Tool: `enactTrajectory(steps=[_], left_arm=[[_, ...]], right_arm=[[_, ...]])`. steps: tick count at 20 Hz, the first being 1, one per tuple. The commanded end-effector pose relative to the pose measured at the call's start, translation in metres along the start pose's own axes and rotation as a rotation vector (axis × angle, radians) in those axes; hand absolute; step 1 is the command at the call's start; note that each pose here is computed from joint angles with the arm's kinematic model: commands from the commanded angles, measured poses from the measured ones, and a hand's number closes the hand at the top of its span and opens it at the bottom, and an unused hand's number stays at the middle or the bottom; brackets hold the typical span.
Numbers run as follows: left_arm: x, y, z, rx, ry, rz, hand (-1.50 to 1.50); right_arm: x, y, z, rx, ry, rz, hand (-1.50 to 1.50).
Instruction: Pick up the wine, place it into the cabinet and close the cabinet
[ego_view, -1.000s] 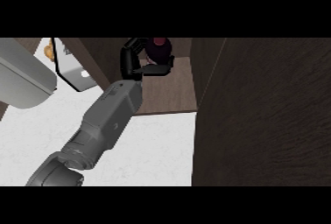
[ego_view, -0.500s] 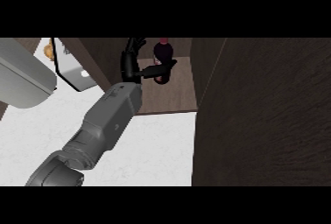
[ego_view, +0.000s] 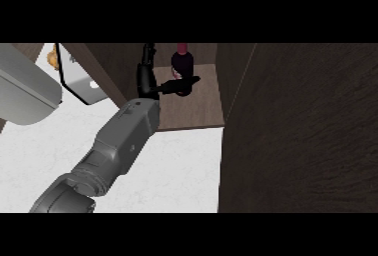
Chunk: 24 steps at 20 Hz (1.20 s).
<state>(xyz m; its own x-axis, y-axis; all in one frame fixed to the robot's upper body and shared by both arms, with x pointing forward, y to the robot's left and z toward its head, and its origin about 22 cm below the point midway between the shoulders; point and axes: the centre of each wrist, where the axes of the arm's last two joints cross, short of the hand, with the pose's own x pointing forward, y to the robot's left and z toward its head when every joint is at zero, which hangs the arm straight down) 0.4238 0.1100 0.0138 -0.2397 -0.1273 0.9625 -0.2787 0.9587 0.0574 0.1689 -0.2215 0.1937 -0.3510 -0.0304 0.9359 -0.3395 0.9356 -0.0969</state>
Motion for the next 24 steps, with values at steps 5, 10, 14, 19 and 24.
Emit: enactTrajectory(steps=[5, 10, 14, 19, 24], left_arm=[[-0.018, 0.013, 0.01, 0.041, -0.01, 0.014, -1.5], [-0.022, 0.029, 0.005, 0.004, -0.014, 0.021, -1.5], [-0.032, 0.032, 0.015, -0.019, -0.045, 0.077, -1.5], [-0.024, 0.014, 0.016, -0.055, -0.054, 0.075, -1.5], [-0.026, 0.015, 0.018, -0.094, -0.028, 0.115, -1.5]], right_arm=[[0.005, 0.002, 0.008, 0.011, -0.025, -0.026, -1.5], [0.008, 0.003, 0.006, 0.037, -0.032, -0.025, -1.5], [0.009, 0.007, 0.002, 0.032, -0.03, -0.029, -1.5], [0.001, 0.007, 0.004, 0.036, -0.034, -0.046, -1.5], [0.012, 0.011, 0.008, 0.041, -0.022, -0.025, -1.5]])
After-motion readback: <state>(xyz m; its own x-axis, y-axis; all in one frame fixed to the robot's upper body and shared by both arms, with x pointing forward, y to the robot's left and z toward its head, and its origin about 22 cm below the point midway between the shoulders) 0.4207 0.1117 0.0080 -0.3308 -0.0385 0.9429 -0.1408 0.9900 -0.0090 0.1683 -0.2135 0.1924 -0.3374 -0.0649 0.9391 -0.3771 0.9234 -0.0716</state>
